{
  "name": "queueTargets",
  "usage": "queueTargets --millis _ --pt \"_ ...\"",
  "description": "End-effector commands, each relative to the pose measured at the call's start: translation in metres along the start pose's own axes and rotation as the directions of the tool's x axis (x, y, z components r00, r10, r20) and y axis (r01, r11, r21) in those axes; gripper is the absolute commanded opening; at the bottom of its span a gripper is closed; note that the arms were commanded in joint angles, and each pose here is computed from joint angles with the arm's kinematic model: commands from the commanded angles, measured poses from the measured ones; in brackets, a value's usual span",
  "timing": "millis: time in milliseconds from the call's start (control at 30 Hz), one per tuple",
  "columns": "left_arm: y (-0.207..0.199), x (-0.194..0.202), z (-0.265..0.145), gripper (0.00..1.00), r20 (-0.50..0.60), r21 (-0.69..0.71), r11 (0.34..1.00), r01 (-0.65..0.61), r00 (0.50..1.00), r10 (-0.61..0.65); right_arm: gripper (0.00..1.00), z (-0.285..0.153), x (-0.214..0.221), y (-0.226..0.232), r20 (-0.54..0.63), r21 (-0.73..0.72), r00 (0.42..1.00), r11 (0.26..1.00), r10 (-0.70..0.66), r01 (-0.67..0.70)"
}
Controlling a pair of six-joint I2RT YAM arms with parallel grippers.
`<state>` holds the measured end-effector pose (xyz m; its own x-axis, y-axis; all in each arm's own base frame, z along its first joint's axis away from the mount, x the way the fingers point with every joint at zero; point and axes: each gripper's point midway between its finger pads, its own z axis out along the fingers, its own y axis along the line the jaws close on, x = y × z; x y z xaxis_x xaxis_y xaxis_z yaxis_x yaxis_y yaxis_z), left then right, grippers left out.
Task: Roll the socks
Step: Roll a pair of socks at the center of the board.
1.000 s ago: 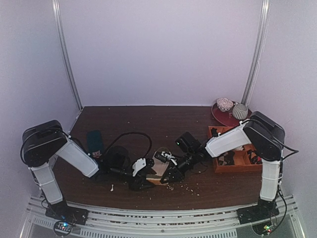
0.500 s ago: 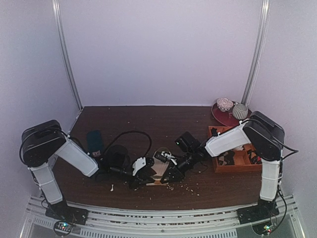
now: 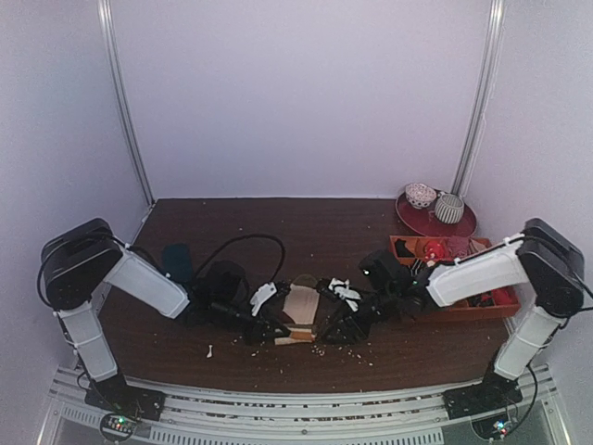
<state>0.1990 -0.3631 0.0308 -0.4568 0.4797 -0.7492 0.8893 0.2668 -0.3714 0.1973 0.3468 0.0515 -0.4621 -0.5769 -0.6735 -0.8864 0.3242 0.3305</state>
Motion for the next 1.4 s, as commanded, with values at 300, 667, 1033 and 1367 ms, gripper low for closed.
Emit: queueTargets --millis 300,667,1033,1367 --pt "0.019 0.074 -0.007 0.0 -0.232 -0.052 0.912 0.407 0.883 -0.408 0.72 -0.007 -0.041 0.024 0.055 0.428 0.75 0.693 -0.66 0.579" --pt "0.019 0.082 -0.005 0.0 -0.252 -0.048 0.909 0.413 0.876 -0.411 0.69 0.044 -0.044 0.033 -0.012 0.311 0.692 0.655 -0.722 0.689" --pt "0.016 0.087 -0.006 0.0 -0.262 -0.041 0.909 0.415 0.873 -0.411 0.54 0.065 -0.02 0.008 -0.1 0.331 0.762 0.701 -0.64 0.632" --pt "0.02 0.049 -0.013 0.23 -0.155 -0.035 0.953 0.3 0.941 -0.302 0.18 0.076 0.007 -0.003 -0.167 0.206 0.858 0.834 -0.486 0.512"
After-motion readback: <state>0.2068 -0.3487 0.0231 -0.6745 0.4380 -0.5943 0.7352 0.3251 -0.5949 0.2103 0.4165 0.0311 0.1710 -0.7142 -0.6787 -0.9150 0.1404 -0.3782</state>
